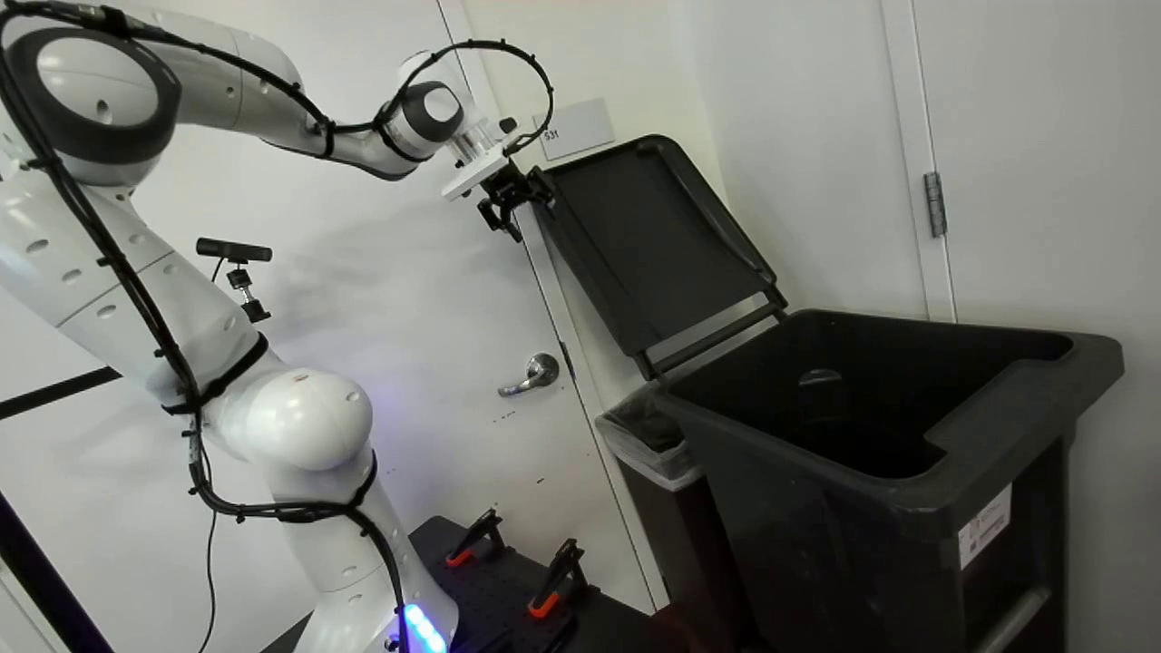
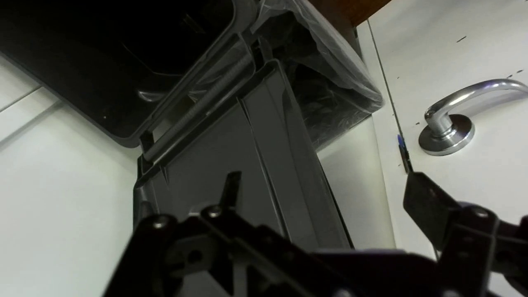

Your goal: Close the bin

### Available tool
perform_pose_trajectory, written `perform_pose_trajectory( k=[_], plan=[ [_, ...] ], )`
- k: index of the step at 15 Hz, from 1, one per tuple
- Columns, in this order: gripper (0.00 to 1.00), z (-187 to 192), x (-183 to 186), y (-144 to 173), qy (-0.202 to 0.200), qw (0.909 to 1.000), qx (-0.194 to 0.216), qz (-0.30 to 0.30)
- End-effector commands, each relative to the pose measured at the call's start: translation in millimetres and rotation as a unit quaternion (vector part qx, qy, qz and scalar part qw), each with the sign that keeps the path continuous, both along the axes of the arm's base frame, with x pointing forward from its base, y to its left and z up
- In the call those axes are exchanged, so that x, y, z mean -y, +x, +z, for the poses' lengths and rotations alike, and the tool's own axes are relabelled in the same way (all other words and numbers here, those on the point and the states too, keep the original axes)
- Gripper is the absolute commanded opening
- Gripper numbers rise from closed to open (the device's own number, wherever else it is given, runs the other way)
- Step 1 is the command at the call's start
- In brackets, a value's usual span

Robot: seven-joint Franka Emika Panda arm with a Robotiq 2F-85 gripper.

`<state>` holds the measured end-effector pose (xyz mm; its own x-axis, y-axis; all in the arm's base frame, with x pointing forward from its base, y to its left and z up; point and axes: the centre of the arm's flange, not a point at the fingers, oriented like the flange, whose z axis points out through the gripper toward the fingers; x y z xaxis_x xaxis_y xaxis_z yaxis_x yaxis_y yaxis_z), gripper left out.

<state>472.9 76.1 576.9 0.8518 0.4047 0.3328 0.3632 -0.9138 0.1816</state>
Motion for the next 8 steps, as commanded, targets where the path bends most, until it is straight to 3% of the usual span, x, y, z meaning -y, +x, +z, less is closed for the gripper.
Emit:
perform_pose_trajectory(
  k=[1,5,8],
  plan=[
    [1.00,-5.1,-7.2,23.6,-0.028,0.9976,0.055,0.031],
    [1.00,-14.3,-28.8,47.1,-0.016,0.9916,0.108,0.070],
    [1.00,-19.1,-59.4,47.1,0.000,0.9841,0.141,0.108]
  ],
)
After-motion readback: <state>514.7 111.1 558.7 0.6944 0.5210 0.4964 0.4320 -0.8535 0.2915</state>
